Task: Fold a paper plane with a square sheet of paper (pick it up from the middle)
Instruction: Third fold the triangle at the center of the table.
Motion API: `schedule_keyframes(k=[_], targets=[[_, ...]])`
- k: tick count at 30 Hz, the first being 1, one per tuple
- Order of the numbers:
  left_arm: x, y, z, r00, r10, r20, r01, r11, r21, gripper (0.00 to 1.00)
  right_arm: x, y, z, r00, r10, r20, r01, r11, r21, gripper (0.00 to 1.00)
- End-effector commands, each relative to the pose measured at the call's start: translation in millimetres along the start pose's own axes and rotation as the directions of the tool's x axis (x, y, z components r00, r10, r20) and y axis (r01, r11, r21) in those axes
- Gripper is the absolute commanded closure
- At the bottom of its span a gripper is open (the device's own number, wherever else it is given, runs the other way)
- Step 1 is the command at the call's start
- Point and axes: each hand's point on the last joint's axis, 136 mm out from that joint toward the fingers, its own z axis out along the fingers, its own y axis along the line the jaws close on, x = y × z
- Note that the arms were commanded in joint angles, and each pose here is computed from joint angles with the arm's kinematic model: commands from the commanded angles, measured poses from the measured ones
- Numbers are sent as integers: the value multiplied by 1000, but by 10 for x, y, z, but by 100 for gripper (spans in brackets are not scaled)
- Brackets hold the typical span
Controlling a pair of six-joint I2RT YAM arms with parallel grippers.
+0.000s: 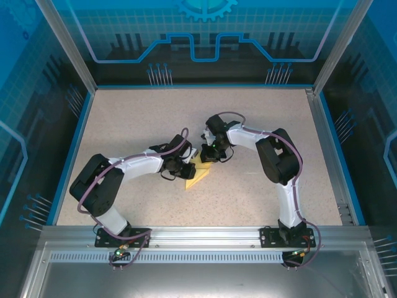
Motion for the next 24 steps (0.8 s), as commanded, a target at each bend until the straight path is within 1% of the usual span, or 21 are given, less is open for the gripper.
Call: schedule_keyframes(k=[1, 6, 24], targets=[[-54, 3, -6, 1000, 18, -8, -18, 1000, 12, 87, 123, -116, 129, 998, 7, -59, -4, 999, 50, 88], [-56, 45, 16, 1000, 14, -10, -14, 1000, 0, 86, 116, -111, 119, 998, 10, -59, -7, 999, 50, 88], [-91, 50, 99, 1000, 18, -17, -18, 1000, 12, 85, 142, -126, 154, 997, 18, -69, -14, 999, 48, 87]])
